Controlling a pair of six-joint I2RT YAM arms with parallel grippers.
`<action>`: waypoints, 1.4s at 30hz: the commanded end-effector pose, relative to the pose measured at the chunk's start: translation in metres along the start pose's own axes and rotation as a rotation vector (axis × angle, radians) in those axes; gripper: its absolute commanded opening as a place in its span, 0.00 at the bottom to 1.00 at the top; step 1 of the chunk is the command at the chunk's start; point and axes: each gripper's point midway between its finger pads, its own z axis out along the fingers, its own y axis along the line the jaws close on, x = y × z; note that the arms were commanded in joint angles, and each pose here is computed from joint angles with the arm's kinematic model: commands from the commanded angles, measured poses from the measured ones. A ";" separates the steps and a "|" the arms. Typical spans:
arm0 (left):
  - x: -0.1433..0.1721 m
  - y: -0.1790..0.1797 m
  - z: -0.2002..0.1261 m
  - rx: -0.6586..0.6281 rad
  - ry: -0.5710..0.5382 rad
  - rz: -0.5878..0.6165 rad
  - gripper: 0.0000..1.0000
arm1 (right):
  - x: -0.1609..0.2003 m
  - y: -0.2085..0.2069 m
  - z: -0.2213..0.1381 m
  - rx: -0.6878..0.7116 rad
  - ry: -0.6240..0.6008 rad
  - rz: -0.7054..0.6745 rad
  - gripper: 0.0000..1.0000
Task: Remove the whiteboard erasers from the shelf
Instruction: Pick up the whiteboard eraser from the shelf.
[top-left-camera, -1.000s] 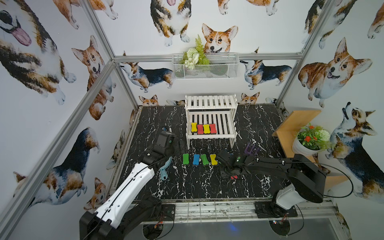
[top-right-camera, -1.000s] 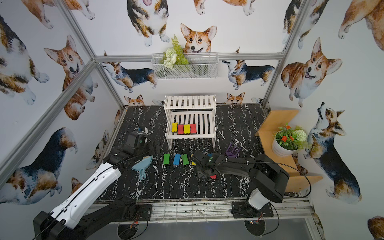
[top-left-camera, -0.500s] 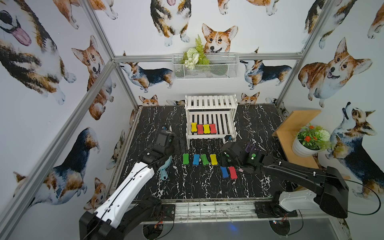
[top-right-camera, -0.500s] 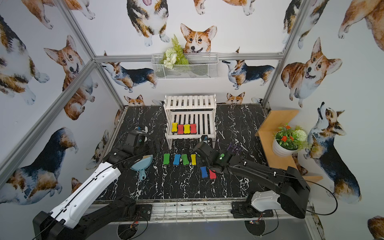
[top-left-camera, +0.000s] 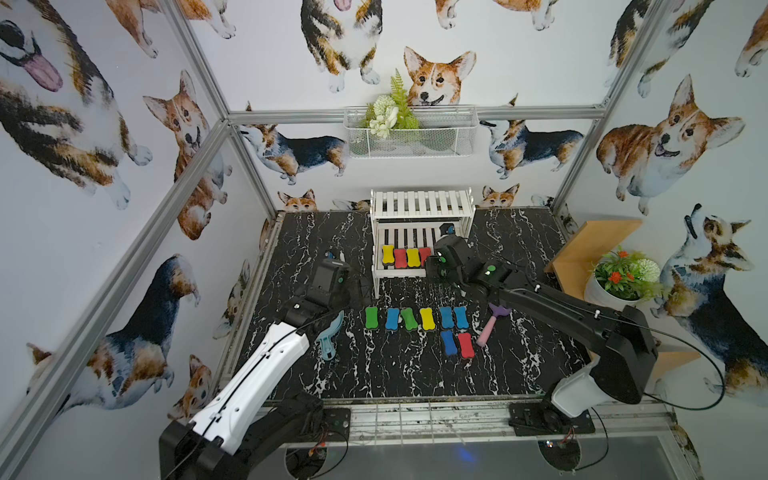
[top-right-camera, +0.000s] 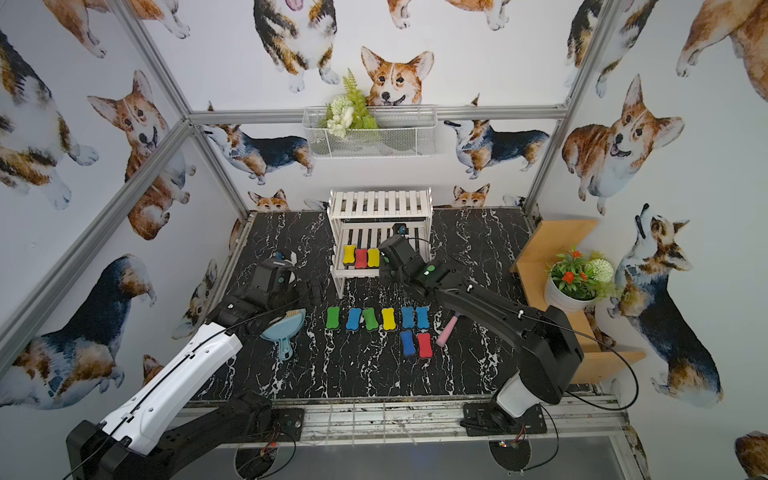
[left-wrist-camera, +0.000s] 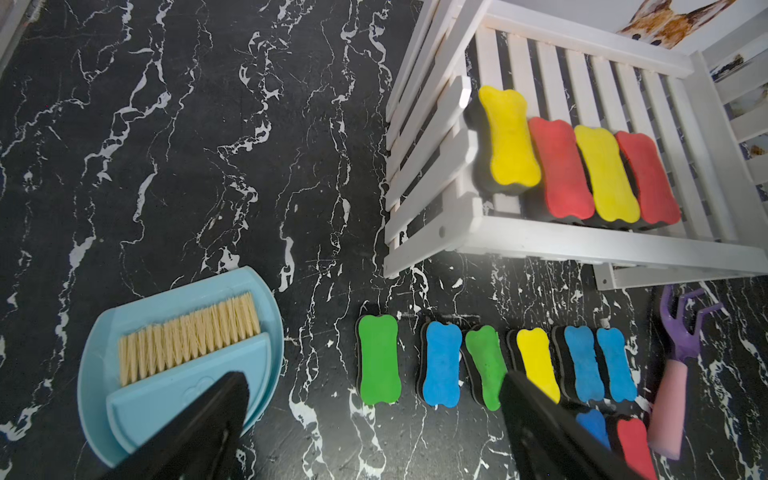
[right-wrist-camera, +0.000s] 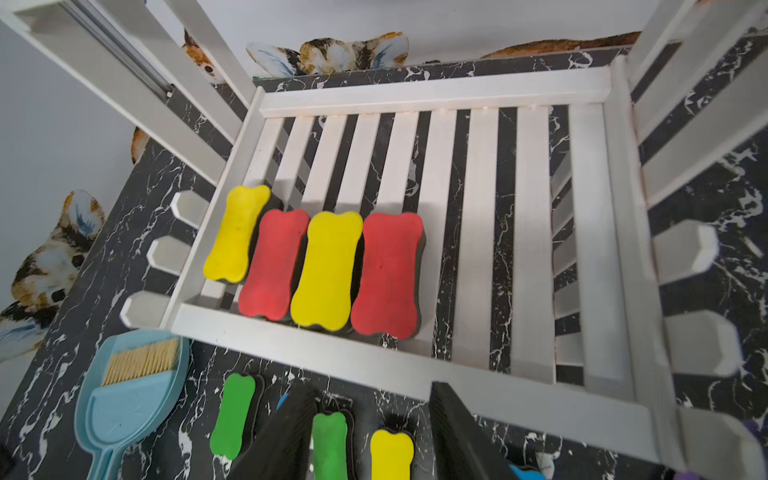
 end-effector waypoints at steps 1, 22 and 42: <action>-0.002 0.002 -0.002 -0.010 -0.007 -0.001 1.00 | -0.016 -0.002 0.017 0.033 -0.042 -0.003 0.51; 0.000 0.008 -0.008 -0.021 -0.019 -0.001 1.00 | 0.012 -0.045 0.045 0.135 0.036 0.068 0.42; 0.003 0.009 -0.007 -0.020 -0.016 -0.008 0.99 | -0.011 -0.030 0.050 0.105 0.003 0.001 0.61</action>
